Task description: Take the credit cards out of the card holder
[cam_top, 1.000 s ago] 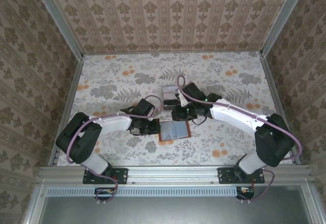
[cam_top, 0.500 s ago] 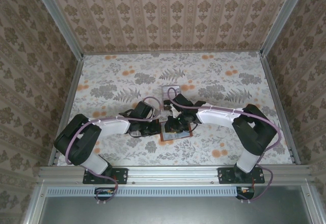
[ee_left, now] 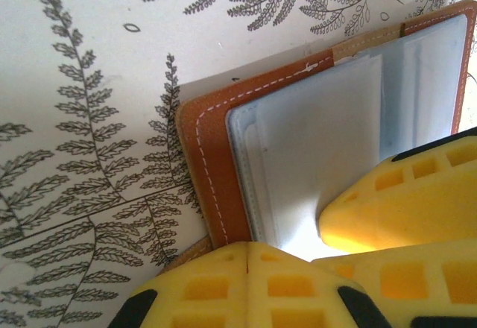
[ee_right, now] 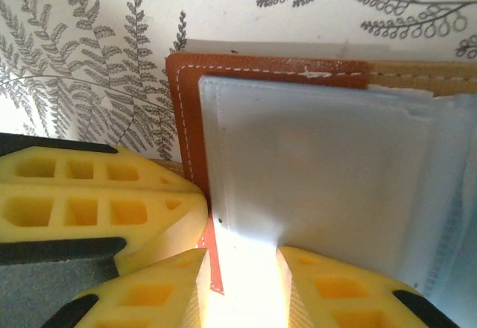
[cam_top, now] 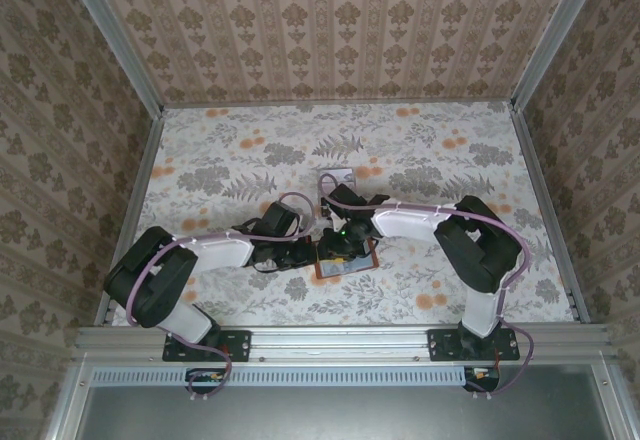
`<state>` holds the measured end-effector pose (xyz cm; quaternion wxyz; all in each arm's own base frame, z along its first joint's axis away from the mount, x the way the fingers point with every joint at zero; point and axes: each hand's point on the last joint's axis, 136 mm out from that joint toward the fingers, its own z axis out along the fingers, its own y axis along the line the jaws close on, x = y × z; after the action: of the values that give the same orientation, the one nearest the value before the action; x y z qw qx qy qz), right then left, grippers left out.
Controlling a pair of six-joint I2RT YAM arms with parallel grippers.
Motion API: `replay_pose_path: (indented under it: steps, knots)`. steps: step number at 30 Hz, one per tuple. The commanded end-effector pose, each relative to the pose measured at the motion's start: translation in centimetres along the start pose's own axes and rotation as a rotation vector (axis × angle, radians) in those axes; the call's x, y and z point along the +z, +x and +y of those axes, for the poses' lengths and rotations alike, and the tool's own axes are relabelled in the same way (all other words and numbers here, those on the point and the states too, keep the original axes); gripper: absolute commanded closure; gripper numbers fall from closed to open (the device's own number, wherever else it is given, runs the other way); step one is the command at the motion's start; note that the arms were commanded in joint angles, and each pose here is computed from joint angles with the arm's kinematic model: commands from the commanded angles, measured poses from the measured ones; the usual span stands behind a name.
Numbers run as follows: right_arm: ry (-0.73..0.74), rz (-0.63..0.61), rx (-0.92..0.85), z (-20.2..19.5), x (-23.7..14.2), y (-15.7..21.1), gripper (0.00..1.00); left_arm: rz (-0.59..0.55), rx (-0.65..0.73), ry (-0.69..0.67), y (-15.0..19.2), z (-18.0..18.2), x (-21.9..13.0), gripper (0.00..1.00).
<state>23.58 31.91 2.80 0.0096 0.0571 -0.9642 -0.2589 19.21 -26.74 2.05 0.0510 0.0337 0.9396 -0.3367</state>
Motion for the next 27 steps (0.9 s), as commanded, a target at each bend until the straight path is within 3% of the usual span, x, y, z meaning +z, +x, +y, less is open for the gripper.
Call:
replay_pose_path:
  steps: [1,16,23,27]
  knots:
    - [0.164,-0.005,-0.016,-2.4,-0.1,0.1,0.65,0.103,-0.059,-0.104,3.2,3.1,0.5,0.97]
    - [0.435,-0.074,-0.102,-4.0,-3.9,0.0,0.48,0.104,-0.057,-0.116,3.1,3.2,0.4,0.97]
    - [0.499,-0.088,-0.115,-4.7,-5.2,0.1,0.48,0.108,-0.056,-0.119,3.0,3.1,0.5,0.97]
    - [0.496,-0.095,-0.120,-4.6,-5.6,0.2,0.54,0.107,-0.053,-0.119,2.9,3.0,0.4,0.97]
